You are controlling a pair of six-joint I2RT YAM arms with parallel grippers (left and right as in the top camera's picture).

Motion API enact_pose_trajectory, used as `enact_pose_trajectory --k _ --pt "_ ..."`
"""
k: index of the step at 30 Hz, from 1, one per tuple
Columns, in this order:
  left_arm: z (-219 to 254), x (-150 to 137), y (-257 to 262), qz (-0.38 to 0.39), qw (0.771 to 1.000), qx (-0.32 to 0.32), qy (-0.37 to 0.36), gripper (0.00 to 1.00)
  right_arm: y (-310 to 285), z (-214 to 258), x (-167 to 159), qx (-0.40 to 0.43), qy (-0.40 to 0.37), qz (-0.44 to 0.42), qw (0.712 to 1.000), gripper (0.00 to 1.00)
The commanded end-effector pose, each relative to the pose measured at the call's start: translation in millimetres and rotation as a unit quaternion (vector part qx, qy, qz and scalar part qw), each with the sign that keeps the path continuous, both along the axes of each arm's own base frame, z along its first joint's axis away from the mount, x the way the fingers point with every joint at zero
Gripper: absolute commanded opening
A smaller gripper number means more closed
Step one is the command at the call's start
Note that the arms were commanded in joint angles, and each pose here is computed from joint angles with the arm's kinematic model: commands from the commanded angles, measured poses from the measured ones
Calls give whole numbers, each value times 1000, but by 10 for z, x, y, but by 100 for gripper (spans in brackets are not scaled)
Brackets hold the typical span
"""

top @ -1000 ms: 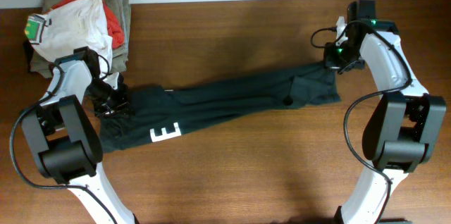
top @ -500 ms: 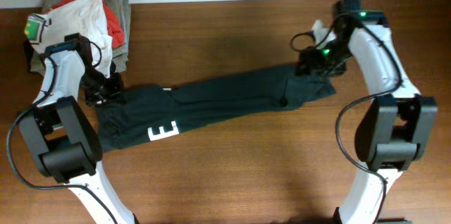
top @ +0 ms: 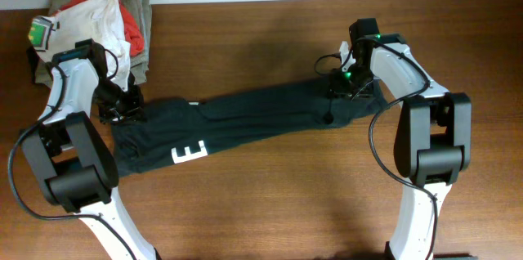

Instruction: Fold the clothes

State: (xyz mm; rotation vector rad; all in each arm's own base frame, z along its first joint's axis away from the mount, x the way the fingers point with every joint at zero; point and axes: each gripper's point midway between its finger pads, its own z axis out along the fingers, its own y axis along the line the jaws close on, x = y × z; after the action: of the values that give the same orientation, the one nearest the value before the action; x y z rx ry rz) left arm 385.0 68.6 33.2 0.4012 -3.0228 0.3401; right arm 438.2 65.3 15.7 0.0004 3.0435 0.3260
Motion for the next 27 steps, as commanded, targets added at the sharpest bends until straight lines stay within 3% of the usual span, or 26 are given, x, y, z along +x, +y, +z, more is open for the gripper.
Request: enact_pose_trajectory --k 1,3,4,6,9,13,19,27 --pt "74 43 14 -3 1000 -4 -14 20 -4 -92 -19 -14 6 -1 1000 39" --pt "74 43 14 -3 1000 -4 -14 20 -32 -95 0 -22 3 -2 1000 27" --pt "74 42 14 -3 1000 -4 -13 20 -53 -99 0 -29 2 -2 1000 15" --pt "74 43 14 -3 1000 -4 -14 20 -61 -100 1 -31 2 -3 1000 5" --pt "74 42 17 -3 1000 -4 -14 20 -112 24 77 -35 -5 -8 999 4" --pt "74 43 17 -3 1000 -4 -14 20 -393 620 398 -40 -49 -39 997 4" --pt "72 47 24 -3 1000 -2 -15 20 -946 612 429 -119 -56 -81 988 4" --pt "77 44 15 -3 1000 -5 -14 20 -999 333 309 -119 -35 -84 989 6"
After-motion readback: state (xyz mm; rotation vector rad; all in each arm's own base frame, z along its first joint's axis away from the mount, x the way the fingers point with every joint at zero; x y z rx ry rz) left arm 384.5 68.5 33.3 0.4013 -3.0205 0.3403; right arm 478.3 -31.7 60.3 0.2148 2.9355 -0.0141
